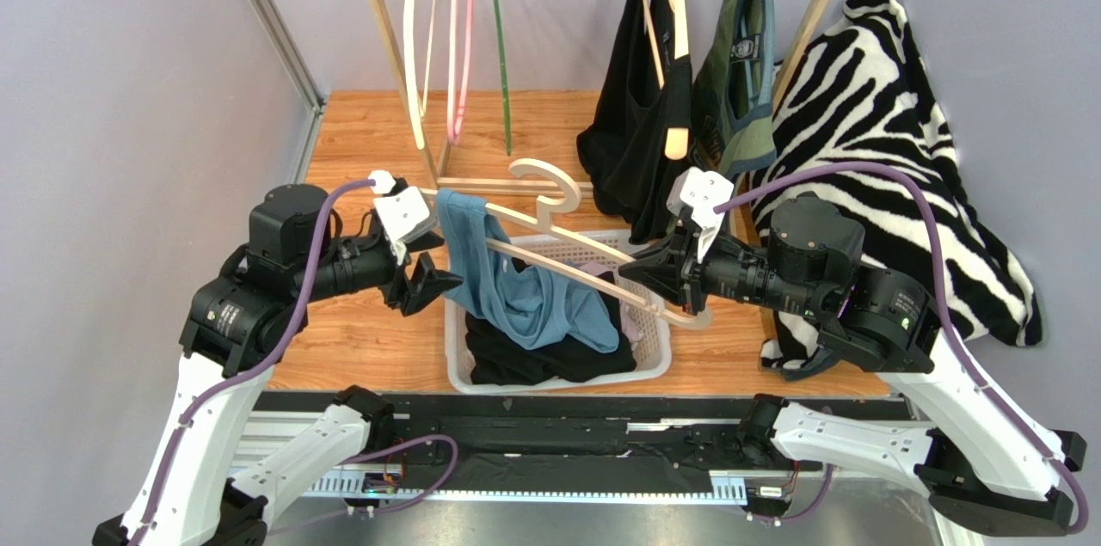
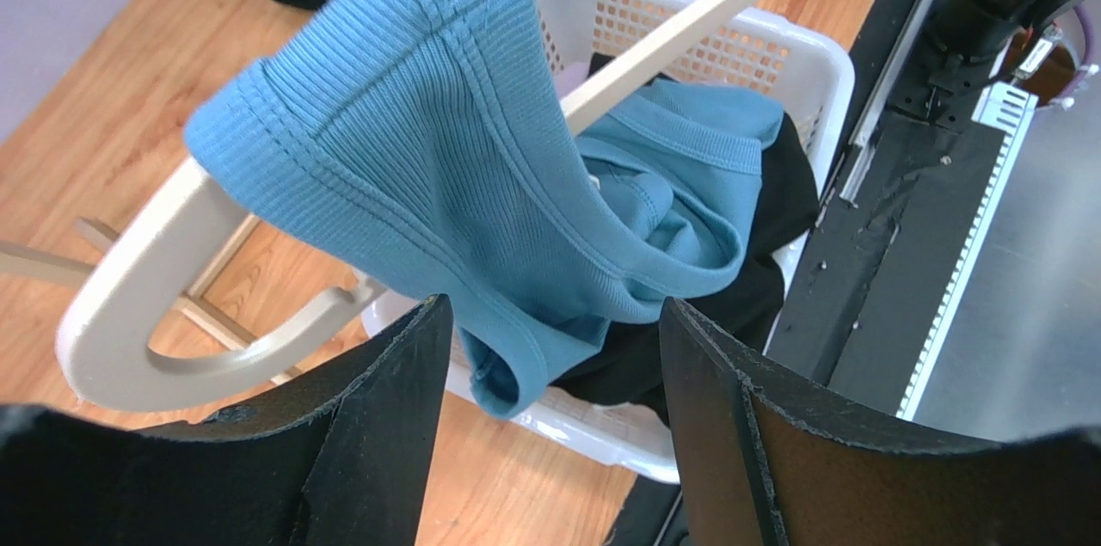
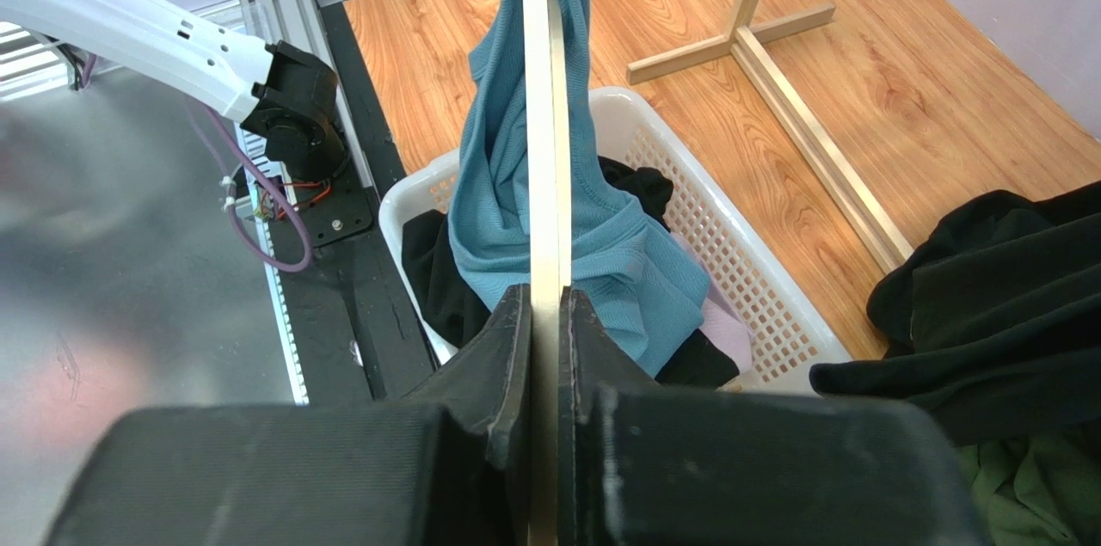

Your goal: Remove the tank top from the hanger

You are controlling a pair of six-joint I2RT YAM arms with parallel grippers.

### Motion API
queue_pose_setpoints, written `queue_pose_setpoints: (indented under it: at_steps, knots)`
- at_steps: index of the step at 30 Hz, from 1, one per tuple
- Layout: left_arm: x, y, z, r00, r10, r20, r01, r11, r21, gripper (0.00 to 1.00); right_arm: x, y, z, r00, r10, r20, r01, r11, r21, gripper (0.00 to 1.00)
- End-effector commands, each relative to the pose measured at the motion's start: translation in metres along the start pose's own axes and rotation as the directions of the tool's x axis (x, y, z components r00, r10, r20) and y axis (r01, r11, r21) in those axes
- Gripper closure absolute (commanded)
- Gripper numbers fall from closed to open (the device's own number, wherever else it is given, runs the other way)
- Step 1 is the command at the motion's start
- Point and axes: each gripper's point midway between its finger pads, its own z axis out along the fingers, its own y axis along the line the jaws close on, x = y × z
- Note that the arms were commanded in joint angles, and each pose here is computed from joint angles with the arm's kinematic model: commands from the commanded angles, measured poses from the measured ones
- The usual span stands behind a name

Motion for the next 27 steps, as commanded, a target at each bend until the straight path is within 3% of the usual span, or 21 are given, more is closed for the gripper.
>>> queue_pose_setpoints:
  at_steps: [1,3,7,12,15,17,18,27]
  knots:
    - [-0.02,0.008,-0.002,0.998,0.004,0.07,-0.001,0.999,-0.043,0.35,-0.03,0.004,-0.005,0.993,-0.004,0.119,0.005,1.0,-0.01,1.0]
    - [-0.022,0.013,0.001,0.997,-0.008,0.078,0.013,0.998,-0.064,0.4,-0.031,0.007,-0.006,0.993,0.006,0.122,-0.003,1.0,-0.027,1.0]
    - [-0.026,0.012,0.012,0.994,-0.062,0.094,0.065,0.998,-0.026,0.67,-0.034,0.011,-0.005,0.991,0.022,0.134,-0.015,0.999,-0.05,1.0]
    - [-0.03,0.008,0.02,0.989,-0.107,0.103,0.105,0.994,0.03,0.67,-0.033,0.013,-0.003,0.991,0.023,0.132,-0.016,0.998,-0.06,1.0]
    - [-0.029,0.009,0.022,0.988,-0.113,0.101,0.111,0.993,0.027,0.73,-0.034,0.013,-0.004,0.99,0.022,0.14,-0.014,0.998,-0.061,1.0]
    - [-0.028,0.009,0.021,0.989,-0.111,0.1,0.11,0.994,0.024,0.87,-0.034,0.013,-0.004,0.99,0.022,0.137,-0.014,0.998,-0.062,1.0]
    - [-0.028,0.01,0.021,0.989,-0.11,0.099,0.109,0.994,0.018,1.0,-0.034,0.013,-0.005,0.991,0.024,0.135,-0.016,0.998,-0.061,1.0]
    - [-0.052,0.006,-0.007,0.987,-0.048,0.151,0.052,0.998,-0.025,1.0,-0.014,0.001,-0.017,0.998,0.016,0.061,-0.017,1.0,0.023,1.0]
